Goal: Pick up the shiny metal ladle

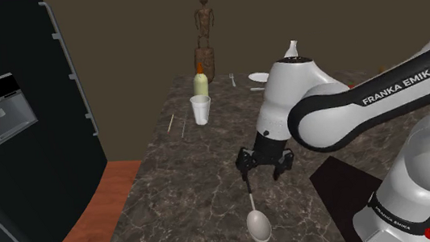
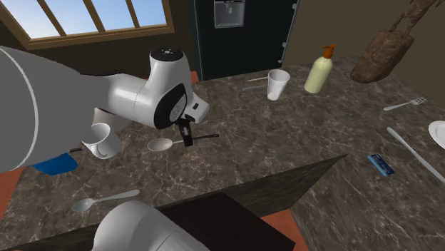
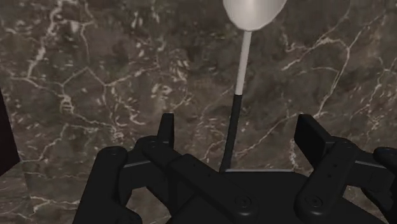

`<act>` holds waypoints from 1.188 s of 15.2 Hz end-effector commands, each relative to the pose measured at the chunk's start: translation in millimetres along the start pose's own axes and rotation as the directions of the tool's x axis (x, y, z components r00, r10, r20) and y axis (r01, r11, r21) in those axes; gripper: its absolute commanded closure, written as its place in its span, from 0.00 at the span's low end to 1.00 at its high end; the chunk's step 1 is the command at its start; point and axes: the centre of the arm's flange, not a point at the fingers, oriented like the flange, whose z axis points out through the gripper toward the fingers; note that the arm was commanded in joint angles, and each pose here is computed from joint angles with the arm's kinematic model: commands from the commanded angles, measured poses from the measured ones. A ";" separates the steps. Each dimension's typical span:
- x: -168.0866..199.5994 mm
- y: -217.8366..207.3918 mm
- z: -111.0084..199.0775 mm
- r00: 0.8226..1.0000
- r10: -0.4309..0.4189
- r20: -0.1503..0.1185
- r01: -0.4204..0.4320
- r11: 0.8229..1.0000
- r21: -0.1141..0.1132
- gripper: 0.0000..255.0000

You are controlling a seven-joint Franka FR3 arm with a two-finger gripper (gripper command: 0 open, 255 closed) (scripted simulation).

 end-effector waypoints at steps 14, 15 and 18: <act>-9.0 -13.9 69.2 0.999 0.054 0.005 -0.054 0.999 0.001 1.00; -8.9 -13.9 69.2 0.999 0.054 0.005 -0.054 0.999 0.001 1.00; -8.9 -13.9 69.2 0.999 0.054 0.005 -0.054 0.999 0.001 1.00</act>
